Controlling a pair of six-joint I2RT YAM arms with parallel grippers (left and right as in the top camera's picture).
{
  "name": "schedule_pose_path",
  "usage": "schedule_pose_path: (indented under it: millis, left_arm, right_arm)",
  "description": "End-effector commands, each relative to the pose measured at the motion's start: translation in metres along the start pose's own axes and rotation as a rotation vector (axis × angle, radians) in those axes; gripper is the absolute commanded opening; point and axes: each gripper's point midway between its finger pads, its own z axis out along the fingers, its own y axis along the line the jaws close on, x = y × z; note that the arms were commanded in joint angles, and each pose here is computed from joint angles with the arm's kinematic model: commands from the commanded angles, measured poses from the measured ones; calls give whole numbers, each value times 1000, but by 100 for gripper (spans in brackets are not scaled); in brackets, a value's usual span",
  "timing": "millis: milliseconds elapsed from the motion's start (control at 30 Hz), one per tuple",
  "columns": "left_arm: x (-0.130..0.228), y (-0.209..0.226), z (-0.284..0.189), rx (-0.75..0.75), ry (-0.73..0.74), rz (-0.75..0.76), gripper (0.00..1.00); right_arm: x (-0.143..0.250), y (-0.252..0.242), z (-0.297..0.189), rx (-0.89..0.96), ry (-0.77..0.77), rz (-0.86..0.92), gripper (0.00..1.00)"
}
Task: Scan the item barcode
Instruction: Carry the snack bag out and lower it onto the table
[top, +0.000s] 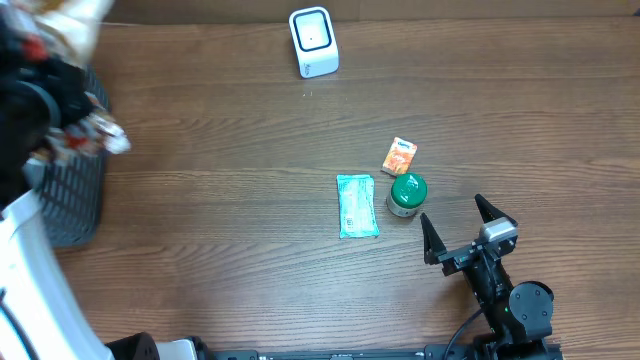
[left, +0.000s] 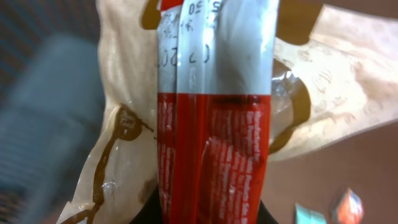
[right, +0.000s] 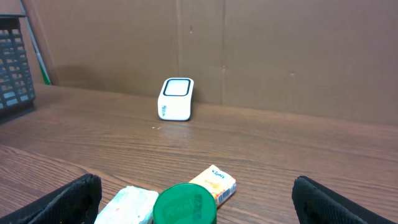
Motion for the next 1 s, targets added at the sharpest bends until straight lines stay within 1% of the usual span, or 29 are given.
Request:
schedule_pose_path:
  millis: [0, 100, 200, 367, 533, 600, 733, 833, 967]
  left_arm:
    - [51, -23, 48, 17, 223, 6, 4]
    - [93, -35, 77, 22, 361, 57, 4]
    - [133, -46, 103, 19, 462, 74, 4]
    - [192, -62, 145, 17, 552, 76, 4]
    - [245, -72, 172, 10, 597, 84, 4]
    - [265, -68, 182, -42, 594, 76, 4]
    - [292, -59, 192, -135, 579, 23, 4]
    - [309, -61, 199, -126, 578, 53, 4]
    - [329, -64, 207, -115, 578, 54, 4]
  right_arm:
    - [2, 0, 0, 1, -4, 0, 100]
    - [2, 0, 0, 1, -4, 0, 100]
    - [2, 0, 0, 1, -4, 0, 100]
    - [2, 0, 0, 1, -4, 0, 100]
    - [2, 0, 0, 1, -4, 0, 100]
    - [2, 0, 0, 1, -4, 0, 100]
    - [2, 0, 0, 1, -4, 0, 100]
    - [2, 0, 0, 1, -4, 0, 100]
    - [2, 0, 0, 1, -4, 0, 100]
